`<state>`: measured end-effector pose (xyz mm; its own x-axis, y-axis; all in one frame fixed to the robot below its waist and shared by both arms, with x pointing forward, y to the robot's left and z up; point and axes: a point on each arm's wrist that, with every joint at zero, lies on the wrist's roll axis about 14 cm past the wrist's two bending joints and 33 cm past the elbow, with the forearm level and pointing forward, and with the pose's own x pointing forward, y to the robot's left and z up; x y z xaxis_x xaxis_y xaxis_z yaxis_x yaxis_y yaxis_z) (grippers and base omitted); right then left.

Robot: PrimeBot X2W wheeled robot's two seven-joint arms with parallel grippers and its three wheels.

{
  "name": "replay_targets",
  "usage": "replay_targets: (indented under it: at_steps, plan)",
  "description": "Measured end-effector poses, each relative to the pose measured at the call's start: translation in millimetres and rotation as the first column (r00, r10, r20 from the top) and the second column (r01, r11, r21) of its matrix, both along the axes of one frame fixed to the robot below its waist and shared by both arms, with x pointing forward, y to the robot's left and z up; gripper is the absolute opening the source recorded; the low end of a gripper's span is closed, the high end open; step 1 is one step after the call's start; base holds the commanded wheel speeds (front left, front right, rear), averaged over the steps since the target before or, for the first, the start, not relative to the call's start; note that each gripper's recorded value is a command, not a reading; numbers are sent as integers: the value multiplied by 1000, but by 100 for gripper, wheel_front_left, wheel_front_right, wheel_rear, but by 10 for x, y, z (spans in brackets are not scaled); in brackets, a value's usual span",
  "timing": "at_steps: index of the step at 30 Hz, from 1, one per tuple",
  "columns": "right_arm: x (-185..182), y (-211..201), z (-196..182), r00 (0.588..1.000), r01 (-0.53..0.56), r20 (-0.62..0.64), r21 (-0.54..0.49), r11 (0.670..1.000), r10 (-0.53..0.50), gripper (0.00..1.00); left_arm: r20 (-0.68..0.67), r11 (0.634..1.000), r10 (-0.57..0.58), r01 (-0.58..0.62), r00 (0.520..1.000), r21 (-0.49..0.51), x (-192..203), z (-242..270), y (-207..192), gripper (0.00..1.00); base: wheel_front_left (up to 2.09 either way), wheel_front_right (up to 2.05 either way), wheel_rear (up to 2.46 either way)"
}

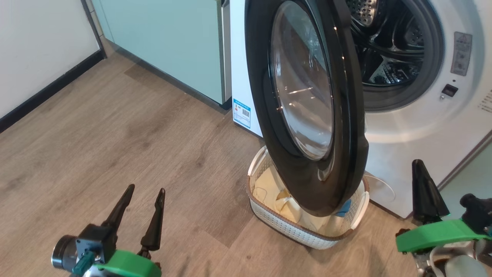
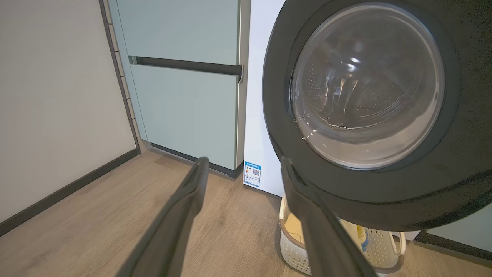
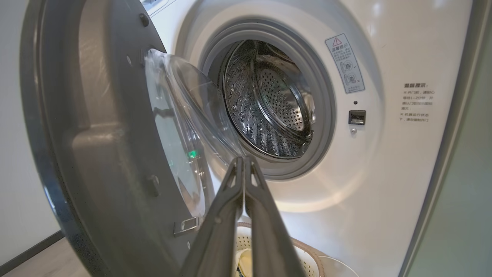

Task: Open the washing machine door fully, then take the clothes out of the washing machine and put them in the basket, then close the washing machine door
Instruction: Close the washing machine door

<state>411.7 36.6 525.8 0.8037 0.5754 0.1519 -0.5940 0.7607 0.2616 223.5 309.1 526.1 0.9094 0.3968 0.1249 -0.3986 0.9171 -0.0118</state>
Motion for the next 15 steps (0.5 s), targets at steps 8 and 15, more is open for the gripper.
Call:
replay_targets:
  at_steps: [8, 15]
  plan:
    - [34, 14, 286, 998, 3, 69, 43, 999, -6, 0, 18, 1000, -2, 2, 1000, 2, -30, 36, 3, 100, 0, 0, 0]
    - [45, 125, 1184, 957, -52, 291, 172, 984, -1, 0, 33, 1000, -22, 22, 999, 5, -4, 77, -30, 100, 0, 0, 0]
